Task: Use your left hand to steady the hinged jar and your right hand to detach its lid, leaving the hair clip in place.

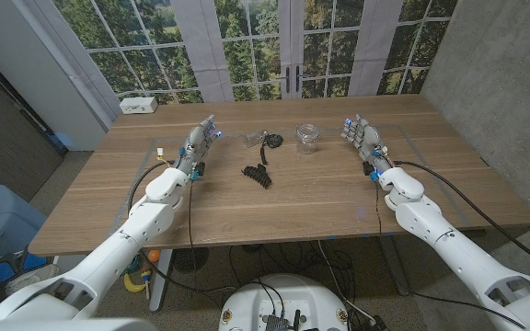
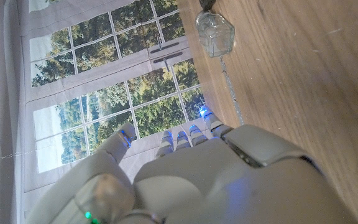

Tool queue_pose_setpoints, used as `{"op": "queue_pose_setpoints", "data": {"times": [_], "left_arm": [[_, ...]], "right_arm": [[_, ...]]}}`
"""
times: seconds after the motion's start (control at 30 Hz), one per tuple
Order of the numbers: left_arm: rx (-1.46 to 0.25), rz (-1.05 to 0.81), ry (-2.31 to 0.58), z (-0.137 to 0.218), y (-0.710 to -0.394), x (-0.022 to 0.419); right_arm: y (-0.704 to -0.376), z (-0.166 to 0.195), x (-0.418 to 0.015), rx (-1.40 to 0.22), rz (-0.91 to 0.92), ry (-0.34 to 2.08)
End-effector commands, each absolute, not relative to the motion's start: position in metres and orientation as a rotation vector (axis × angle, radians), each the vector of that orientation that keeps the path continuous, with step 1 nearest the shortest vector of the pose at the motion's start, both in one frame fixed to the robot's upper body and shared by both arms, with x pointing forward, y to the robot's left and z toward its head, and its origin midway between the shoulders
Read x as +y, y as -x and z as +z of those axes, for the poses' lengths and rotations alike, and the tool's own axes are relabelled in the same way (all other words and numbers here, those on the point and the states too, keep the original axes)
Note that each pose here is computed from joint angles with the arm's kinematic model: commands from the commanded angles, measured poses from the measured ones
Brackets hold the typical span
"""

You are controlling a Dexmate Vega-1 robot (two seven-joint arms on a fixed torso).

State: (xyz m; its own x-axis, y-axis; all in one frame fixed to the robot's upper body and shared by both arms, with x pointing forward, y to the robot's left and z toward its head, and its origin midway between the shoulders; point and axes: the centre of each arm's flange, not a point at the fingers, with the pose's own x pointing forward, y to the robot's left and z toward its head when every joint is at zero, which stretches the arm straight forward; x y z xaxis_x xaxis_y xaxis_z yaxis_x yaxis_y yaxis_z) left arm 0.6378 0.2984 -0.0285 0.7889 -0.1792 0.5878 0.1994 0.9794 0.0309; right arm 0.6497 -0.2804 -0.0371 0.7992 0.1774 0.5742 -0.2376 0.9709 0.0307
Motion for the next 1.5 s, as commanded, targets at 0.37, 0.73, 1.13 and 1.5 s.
{"op": "queue_pose_setpoints", "data": {"times": [0.37,0.73,1.13,1.5], "left_arm": [[-0.663,-0.196,0.027,-0.032,-0.621,0.317],[-0.664,-0.212,0.021,-0.031,-0.623,0.316],[-0.666,-0.232,0.017,-0.029,-0.627,0.311],[-0.673,-0.239,0.005,-0.027,-0.622,0.306]], "right_arm": [[-0.647,-0.057,-0.250,-0.645,0.215,-0.122],[-0.636,-0.071,-0.238,-0.663,0.172,-0.142],[-0.621,-0.087,-0.232,-0.678,0.138,-0.162],[-0.617,-0.092,-0.234,-0.658,0.143,-0.098]]}}
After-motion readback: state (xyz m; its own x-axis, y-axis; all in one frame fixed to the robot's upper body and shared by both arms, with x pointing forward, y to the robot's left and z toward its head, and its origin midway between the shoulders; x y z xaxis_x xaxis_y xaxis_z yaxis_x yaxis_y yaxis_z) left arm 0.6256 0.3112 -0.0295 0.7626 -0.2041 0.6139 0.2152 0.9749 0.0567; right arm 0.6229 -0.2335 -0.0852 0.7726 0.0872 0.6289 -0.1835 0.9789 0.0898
